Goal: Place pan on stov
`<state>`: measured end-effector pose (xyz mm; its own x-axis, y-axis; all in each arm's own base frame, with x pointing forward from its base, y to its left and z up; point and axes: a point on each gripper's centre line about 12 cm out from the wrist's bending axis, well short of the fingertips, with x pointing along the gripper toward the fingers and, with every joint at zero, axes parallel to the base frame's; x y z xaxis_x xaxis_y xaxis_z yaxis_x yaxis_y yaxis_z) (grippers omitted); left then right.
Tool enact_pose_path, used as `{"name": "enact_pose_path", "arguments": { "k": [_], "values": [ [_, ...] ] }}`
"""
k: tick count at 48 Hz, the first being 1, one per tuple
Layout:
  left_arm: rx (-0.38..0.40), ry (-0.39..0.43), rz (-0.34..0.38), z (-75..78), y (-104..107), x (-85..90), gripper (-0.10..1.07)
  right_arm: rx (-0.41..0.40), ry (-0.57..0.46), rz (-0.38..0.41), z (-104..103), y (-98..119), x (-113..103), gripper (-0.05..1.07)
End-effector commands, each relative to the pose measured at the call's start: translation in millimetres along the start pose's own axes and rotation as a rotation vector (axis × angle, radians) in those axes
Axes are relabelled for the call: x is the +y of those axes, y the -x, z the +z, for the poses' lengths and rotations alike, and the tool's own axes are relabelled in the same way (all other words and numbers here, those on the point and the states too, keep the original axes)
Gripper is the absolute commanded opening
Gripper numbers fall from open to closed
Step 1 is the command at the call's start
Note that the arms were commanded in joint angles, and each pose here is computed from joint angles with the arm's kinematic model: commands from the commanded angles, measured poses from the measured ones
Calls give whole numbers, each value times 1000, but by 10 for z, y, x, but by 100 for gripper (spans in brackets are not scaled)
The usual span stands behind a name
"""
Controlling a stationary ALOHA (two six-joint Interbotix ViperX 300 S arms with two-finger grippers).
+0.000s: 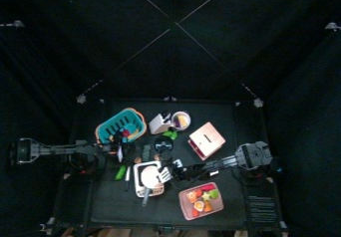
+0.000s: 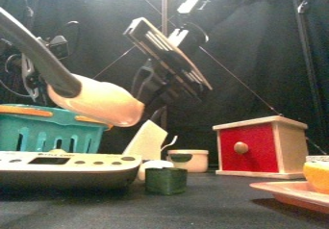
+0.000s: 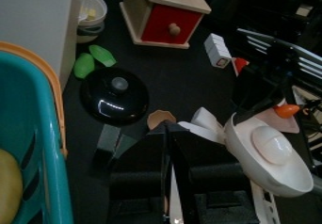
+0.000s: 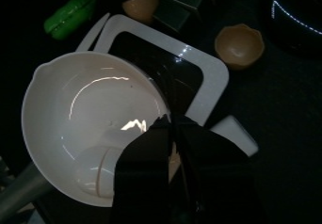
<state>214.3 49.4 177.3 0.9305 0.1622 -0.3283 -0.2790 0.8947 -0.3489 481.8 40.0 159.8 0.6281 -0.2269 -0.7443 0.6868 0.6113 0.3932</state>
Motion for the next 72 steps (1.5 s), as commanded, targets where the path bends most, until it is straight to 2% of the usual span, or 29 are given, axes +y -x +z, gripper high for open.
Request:
{"name": "enact_pose_path", "arguments": {
  "k": [1,13,25,31,41,47,72],
  "values": [
    [-26,-5,-12,65,-1,-27,43,-38,-24,19,176,96,135,38],
    [-23,-1,-9,47,9,-16,43,-30,-17,3,114,-44,175,39],
    [-16,-1,-6,25,11,-9,43,-25,-13,-7,82,-66,161,42],
    [-14,-1,-5,24,11,-7,43,-25,-10,-13,77,-69,148,50],
    [-12,-2,-6,21,11,-10,43,-29,-2,-12,81,-69,149,69],
    [-14,-2,-7,22,13,-14,43,-39,9,-17,96,-63,145,75],
    [-10,-3,-8,17,11,-15,43,-104,40,-63,263,122,121,76]
  ]
}}
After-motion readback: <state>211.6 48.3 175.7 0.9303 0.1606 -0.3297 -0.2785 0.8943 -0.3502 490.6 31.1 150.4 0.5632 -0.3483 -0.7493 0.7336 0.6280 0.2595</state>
